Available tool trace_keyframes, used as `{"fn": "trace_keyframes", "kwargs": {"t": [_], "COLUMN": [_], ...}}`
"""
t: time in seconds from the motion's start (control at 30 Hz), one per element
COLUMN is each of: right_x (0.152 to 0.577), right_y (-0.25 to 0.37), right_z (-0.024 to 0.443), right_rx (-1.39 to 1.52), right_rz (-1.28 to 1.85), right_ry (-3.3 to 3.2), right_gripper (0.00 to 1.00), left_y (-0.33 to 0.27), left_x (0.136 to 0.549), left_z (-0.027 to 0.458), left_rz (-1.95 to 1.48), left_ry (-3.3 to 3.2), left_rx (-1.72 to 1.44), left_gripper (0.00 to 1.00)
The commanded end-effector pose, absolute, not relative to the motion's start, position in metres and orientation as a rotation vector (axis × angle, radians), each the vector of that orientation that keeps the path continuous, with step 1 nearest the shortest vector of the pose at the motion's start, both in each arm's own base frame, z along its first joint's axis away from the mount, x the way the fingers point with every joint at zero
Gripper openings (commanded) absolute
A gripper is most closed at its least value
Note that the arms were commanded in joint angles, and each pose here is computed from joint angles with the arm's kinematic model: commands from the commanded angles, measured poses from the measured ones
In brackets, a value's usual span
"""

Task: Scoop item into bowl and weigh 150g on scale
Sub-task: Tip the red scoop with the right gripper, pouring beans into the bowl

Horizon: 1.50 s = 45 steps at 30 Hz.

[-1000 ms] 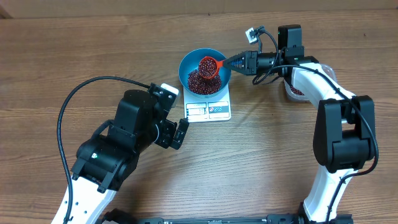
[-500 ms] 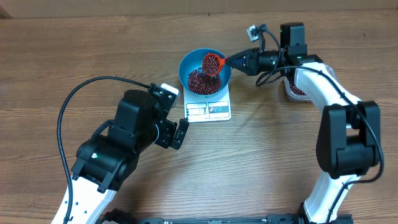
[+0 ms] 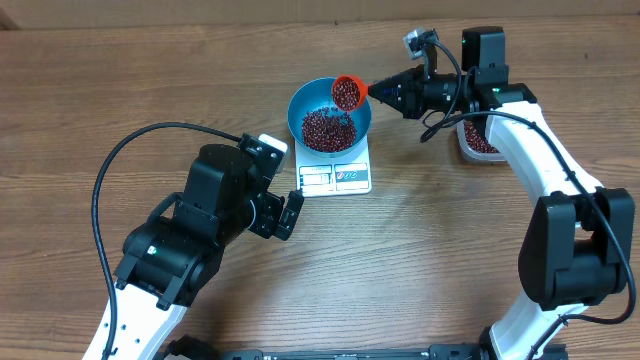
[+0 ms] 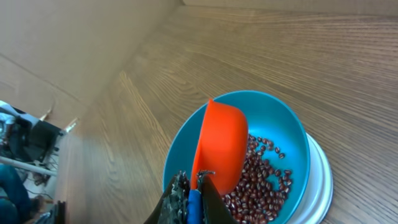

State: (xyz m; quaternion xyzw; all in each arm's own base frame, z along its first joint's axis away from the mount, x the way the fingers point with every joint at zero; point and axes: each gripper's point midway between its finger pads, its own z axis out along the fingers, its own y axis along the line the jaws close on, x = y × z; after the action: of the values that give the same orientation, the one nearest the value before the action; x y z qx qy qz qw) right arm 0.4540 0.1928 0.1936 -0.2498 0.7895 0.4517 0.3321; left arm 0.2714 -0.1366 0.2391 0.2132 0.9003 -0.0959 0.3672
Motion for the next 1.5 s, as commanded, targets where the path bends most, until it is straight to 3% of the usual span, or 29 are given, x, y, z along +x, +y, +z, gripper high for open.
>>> {"fn": "trace_keyframes", "kwargs": {"t": [0.0, 0.33, 1.03, 1.47], "right_x": [0.452, 0.457, 0.444, 0.448], "right_y": [0.201, 0.196, 0.205, 0.216], "right_z": [0.222, 0.201, 0.225, 0.212], "right_rx": [-0.761, -0.798, -0.941, -0.985], "right_rz": [1.09, 0.905, 0.694, 0.454], "right_ry": [1.966, 2.04, 1.97, 2.015], "right_gripper": [0.04, 0.04, 0.04, 0.04], "left_y": [-0.137, -0.137, -0.137, -0.137], "left_x": [0.27, 0.27, 0.27, 0.27], "left_z": [0.239, 0.239, 0.239, 0.239], "left_rz": [-0.245, -0.245, -0.245, -0.245], "left_ry": [2.31, 2.31, 2.31, 2.31], "left_rx": [0.545, 0.545, 0.545, 0.545], "left_gripper": [0.99, 1.0, 1.0, 1.0]}}
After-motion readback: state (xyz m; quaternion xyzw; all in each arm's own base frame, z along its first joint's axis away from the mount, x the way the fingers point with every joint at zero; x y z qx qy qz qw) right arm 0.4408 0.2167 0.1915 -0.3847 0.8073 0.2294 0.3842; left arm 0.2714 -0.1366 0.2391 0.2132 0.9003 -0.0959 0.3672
